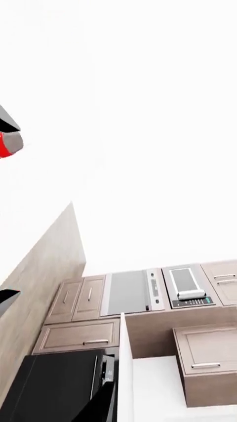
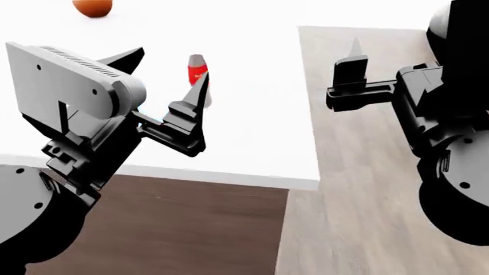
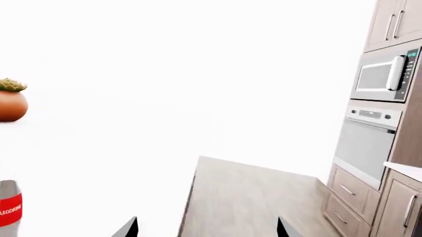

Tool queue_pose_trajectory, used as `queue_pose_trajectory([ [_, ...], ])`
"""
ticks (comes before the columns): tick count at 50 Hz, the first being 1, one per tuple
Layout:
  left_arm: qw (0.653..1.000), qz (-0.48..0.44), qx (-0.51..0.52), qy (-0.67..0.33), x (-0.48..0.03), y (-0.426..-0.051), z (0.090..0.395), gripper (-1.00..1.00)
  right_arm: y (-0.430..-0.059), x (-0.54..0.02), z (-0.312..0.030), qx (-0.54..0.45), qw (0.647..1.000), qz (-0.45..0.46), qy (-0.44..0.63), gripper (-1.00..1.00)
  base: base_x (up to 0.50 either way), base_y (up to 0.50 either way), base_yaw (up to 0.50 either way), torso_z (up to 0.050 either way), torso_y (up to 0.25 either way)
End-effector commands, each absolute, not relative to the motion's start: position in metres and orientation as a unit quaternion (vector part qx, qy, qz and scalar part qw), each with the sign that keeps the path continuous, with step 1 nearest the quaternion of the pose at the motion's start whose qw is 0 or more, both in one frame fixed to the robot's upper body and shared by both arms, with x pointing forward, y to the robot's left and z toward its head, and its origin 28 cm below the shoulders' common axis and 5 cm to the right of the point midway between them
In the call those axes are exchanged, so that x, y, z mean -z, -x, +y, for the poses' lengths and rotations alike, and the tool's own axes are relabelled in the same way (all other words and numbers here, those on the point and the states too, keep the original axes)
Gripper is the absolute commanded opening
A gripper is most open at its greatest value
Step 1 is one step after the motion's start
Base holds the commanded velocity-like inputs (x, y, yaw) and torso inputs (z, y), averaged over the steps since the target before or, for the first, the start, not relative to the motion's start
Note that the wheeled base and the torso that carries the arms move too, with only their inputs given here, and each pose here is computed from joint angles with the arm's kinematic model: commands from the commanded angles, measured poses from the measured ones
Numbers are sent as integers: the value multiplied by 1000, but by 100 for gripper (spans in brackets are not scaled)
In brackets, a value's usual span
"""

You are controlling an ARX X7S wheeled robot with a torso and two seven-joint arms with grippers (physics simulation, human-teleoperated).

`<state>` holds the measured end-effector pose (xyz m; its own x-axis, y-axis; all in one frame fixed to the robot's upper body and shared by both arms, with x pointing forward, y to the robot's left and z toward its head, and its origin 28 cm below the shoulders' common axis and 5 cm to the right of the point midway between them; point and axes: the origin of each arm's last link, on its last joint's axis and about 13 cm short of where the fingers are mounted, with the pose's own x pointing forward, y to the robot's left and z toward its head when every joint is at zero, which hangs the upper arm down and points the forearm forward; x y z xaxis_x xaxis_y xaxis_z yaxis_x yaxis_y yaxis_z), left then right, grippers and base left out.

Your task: Move the drinks to the dining counter.

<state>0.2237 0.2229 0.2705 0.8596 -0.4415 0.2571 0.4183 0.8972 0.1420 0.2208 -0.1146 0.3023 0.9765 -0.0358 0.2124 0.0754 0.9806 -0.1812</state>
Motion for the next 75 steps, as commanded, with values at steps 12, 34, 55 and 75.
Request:
queue_pose_trajectory([
  [12, 963, -143, 224, -43, -272, -224, 222, 100, -222, -303, -114, 24, 990, -103, 90, 100, 524, -195, 0, 0, 0],
  [34, 963, -141, 225, -45, -270, -224, 222, 100, -222, -301, -116, 25, 991, -98, 86, 100, 521, -170, 0, 0, 0],
  [55, 963, -142, 225, -45, -271, -223, 223, 100, -225, -301, -114, 21, 992, -94, 87, 100, 519, -153, 0, 0, 0],
  [75, 964, -138, 225, -44, -268, -225, 223, 100, -226, -298, -115, 23, 992, -91, 88, 100, 519, -145, 0, 0, 0],
])
